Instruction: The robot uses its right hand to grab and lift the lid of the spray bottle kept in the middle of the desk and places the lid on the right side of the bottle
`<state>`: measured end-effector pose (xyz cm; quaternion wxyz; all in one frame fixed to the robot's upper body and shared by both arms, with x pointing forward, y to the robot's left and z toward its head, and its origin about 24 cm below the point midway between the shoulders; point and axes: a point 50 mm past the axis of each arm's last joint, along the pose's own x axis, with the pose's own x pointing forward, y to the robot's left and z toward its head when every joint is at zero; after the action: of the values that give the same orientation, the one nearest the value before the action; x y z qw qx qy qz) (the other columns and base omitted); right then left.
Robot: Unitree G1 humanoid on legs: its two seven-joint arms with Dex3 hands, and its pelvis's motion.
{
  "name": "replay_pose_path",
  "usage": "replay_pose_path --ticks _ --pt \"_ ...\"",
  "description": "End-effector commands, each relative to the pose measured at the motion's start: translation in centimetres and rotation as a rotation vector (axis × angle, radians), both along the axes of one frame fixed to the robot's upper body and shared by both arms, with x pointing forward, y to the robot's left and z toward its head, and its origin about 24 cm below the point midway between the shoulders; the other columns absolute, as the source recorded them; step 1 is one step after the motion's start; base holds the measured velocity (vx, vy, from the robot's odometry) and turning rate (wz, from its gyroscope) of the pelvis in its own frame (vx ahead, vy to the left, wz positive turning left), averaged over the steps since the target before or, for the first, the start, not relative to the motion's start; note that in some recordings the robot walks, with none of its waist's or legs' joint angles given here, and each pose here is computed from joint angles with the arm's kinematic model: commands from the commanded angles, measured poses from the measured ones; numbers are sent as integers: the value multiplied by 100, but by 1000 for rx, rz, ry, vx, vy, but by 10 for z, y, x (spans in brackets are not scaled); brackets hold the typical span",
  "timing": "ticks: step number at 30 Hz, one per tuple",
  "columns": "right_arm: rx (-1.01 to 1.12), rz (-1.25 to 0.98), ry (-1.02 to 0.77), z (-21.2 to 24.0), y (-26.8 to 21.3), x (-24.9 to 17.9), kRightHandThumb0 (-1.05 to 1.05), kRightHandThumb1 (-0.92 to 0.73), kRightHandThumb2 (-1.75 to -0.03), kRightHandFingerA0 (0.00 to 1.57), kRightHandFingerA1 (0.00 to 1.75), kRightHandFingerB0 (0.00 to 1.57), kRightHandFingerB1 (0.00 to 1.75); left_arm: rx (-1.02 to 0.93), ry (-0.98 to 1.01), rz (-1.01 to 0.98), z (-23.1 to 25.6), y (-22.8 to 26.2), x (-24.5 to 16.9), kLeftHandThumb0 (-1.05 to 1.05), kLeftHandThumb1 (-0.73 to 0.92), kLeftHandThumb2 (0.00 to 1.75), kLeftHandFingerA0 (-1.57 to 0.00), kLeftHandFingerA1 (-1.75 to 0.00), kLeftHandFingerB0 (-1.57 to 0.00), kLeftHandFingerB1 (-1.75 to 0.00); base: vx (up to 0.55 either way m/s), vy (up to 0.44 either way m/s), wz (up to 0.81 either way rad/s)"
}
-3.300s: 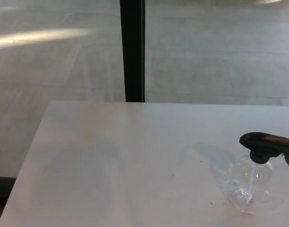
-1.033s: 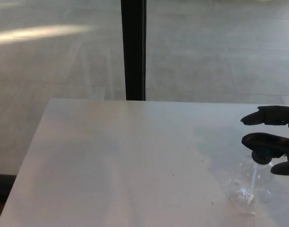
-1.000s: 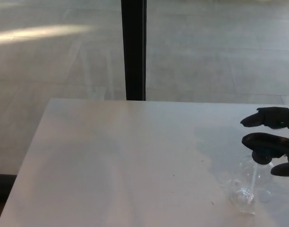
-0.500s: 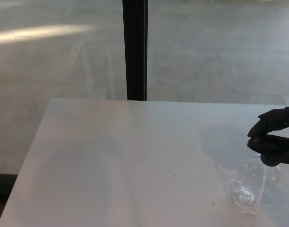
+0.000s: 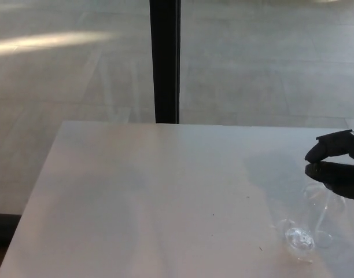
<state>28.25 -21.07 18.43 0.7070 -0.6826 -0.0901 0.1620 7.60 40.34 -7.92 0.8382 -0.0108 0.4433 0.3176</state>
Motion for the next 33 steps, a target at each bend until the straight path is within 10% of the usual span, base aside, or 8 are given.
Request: replay_pose_path --ticks 1,3,10,14,17,19,21,33 --pt "18 22 -81 -8 -1 -1 -27 -70 -60 83 172 90 84 14 -14 27 2 3 -2 -67 66 60 -67 -62 -43 -43 0 0 0" --pt "74 15 -94 -2 -1 0 -29 -63 -63 86 165 91 68 19 -17 29 3 5 -2 -67 52 92 -61 -69 -37 -55 0 0 0" --pt "348 -3 -136 28 -6 7 -15 -69 -97 85 175 70 150 20 -4 15 4 5 -3 -68 53 93 -58 -68 -35 -54 0 0 0" --pt "450 -9 -178 49 -12 9 -16 -57 -111 117 139 86 118 16 -3 29 3 5 -5 -67 67 60 -67 -64 -41 -43 0 0 0" --pt "492 -16 -192 69 -20 11 -11 -66 -100 80 175 66 151 17 6 16 3 5 -6 -68 54 93 -60 -69 -37 -55 0 0 0" --pt "540 -6 -216 83 -27 12 -14 -59 -110 113 142 83 120 10 -2 15 3 5 -6 -70 54 93 -58 -69 -33 -54 0 0 0" --pt "579 -17 -235 98 -34 13 -3 -57 -96 82 174 67 145 15 5 26 2 5 -7 -69 53 93 -61 -69 -35 -54 0 0 0" --pt "877 -163 -423 170 -88 1 -7 -53 -112 92 164 85 133 14 4 30 2 5 -6 -69 54 93 -61 -69 -36 -55 0 0 0"
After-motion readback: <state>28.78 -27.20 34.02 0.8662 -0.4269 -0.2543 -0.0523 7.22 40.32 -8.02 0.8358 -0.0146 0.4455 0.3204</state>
